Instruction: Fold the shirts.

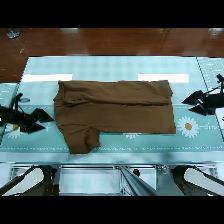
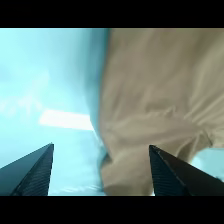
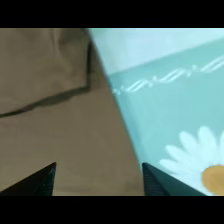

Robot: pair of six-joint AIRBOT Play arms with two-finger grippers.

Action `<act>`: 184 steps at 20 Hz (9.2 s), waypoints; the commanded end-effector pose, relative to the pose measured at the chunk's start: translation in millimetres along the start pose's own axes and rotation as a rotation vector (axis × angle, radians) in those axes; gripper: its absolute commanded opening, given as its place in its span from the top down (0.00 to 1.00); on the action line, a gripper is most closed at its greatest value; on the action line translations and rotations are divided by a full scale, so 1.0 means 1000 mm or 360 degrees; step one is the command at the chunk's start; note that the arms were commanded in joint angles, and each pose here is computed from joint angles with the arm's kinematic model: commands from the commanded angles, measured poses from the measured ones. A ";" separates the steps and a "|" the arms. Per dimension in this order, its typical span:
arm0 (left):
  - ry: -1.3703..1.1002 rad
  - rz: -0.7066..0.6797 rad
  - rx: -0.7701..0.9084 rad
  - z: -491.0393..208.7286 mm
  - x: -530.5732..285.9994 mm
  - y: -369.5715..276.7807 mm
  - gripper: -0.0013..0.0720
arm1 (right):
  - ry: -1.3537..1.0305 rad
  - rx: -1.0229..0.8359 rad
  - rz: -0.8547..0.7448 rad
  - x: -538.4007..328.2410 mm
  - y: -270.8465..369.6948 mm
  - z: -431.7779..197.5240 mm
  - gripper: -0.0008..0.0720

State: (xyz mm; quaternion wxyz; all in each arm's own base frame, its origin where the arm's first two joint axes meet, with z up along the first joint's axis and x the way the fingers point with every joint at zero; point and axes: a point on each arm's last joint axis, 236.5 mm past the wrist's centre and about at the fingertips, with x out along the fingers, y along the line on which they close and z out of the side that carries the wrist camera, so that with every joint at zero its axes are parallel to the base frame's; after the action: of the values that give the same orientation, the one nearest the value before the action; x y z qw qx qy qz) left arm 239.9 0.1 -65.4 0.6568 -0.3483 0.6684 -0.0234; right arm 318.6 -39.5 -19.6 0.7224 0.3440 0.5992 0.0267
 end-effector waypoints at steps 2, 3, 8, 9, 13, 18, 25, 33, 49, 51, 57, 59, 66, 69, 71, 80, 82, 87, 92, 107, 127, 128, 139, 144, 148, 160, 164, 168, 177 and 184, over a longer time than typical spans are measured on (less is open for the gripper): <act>-0.0026 -0.0312 -0.0167 -0.035 0.029 -0.011 0.02 | -0.0024 0.0004 0.0152 0.016 0.019 -0.043 0.14; -0.0020 -0.0361 -0.0164 -0.039 0.035 -0.018 0.02 | 0.0000 -0.0003 0.0156 0.019 0.021 -0.047 0.14; -0.0031 -0.0424 -0.0022 -0.055 0.074 -0.050 0.02 | 0.0019 -0.0025 0.0208 0.024 0.038 -0.050 0.14; -0.0006 -0.0378 0.0049 -0.061 0.080 -0.051 0.02 | -0.0007 -0.0033 0.0173 0.020 0.032 -0.045 0.14; 0.0110 -0.0455 0.0281 -0.075 0.069 -0.074 0.94 | 0.0032 0.0131 -0.0201 -0.009 -0.045 -0.048 0.14; 0.0095 -0.0490 0.0387 -0.068 0.056 -0.086 0.94 | 0.0408 0.0241 -0.0329 0.023 -0.068 -0.123 0.14; 0.0097 -0.0490 0.0386 -0.068 0.056 -0.086 0.94 | 0.0413 0.0207 -0.0151 0.059 -0.037 -0.116 0.14; 0.0052 -0.0506 0.0361 -0.061 0.056 -0.090 0.94 | 0.0289 0.0301 0.0121 0.077 -0.006 -0.088 0.24; -0.0355 -0.0509 0.0287 0.094 -0.002 -0.145 0.94 | -0.0057 -0.0098 0.0406 0.013 0.079 0.048 0.97; -0.0361 -0.0513 0.0296 0.123 0.007 -0.169 0.94 | -0.0011 -0.0151 0.0424 0.028 0.091 0.061 0.97; -0.0357 -0.0548 0.0184 0.186 0.021 -0.194 0.94 | -0.0026 -0.0090 0.0376 0.061 0.085 0.117 0.96; -0.0344 -0.0536 0.0171 0.193 0.030 -0.189 0.94 | -0.0008 -0.0066 0.0374 0.071 0.080 0.122 0.96; -0.0266 -0.0526 0.0216 0.191 0.040 -0.183 0.02 | 0.0017 -0.0073 0.0424 0.083 0.075 0.127 0.14; -0.0064 -0.0350 0.0182 0.173 0.007 -0.143 0.12 | 0.0050 -0.0117 0.0270 0.062 0.040 0.130 0.14; -0.0045 -0.0069 0.0244 0.158 -0.019 -0.101 0.13 | 0.0066 0.0040 0.0109 0.059 0.004 0.130 0.14; -0.0497 -0.0060 0.0638 0.071 -0.061 -0.152 0.07 | 0.0401 -0.0009 0.0162 0.124 0.034 0.084 0.14; -0.0524 -0.0094 0.0738 0.043 -0.052 -0.168 0.07 | 0.0409 -0.0092 0.0239 0.133 0.060 0.079 0.14; -0.0396 -0.0144 0.0957 -0.001 -0.014 -0.204 0.38 | 0.0527 -0.0246 0.0239 0.107 0.083 0.062 0.97; -0.0390 -0.0294 0.1139 -0.025 0.022 -0.257 0.94 | 0.0300 -0.0435 -0.0001 0.046 0.075 0.044 0.97; 0.0288 -0.0241 0.1453 -0.145 0.259 -0.370 0.95 | -0.0202 -0.0482 -0.0060 -0.054 0.077 -0.119 0.97; -0.0323 -0.0139 0.1207 0.017 -0.014 -0.291 0.94 | -0.0128 -0.0945 0.0323 -0.042 0.244 -0.111 0.97; -0.0416 -0.0153 0.1166 0.012 -0.031 -0.276 0.94 | -0.0086 -0.1000 0.0346 -0.028 0.266 -0.111 0.97; -0.0558 -0.0228 0.0838 -0.089 -0.014 -0.145 0.94 | 0.0330 -0.1268 0.0439 0.182 0.429 -0.124 0.96; -0.0629 -0.0235 0.0785 -0.074 -0.005 -0.142 0.94 | 0.0428 -0.1073 0.0605 0.228 0.438 -0.134 0.37; -0.0686 -0.0252 0.0748 -0.064 -0.006 -0.146 0.94 | 0.0415 -0.1137 0.0588 0.187 0.420 -0.095 0.12; -0.0728 -0.0258 0.0724 -0.055 -0.005 -0.147 0.94 | -0.0123 -0.0291 0.0125 0.069 0.152 -0.059 0.12; -0.0675 -0.0240 0.0689 -0.055 0.004 -0.144 0.94 | 0.0081 -0.0028 0.0265 0.137 0.145 -0.129 0.12; -0.0633 -0.0259 0.0642 -0.055 0.011 -0.145 0.94 | 0.0270 0.0007 0.0318 0.182 0.172 -0.144 0.12; -0.0636 -0.0260 0.0640 -0.054 0.011 -0.145 0.94 | 0.0464 -0.0495 0.0536 0.200 0.280 -0.131 0.97; -0.0637 -0.0259 0.0642 -0.054 0.011 -0.145 0.94 | 0.0118 -0.1031 0.0386 0.067 0.349 -0.026 0.97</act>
State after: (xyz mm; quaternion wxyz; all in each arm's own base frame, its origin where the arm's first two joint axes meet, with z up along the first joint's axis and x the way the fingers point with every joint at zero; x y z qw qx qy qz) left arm 256.0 -138.6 3.4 0.8273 -0.2614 0.4774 -0.1392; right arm 424.3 302.2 56.1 0.7290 0.2194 0.5596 0.3275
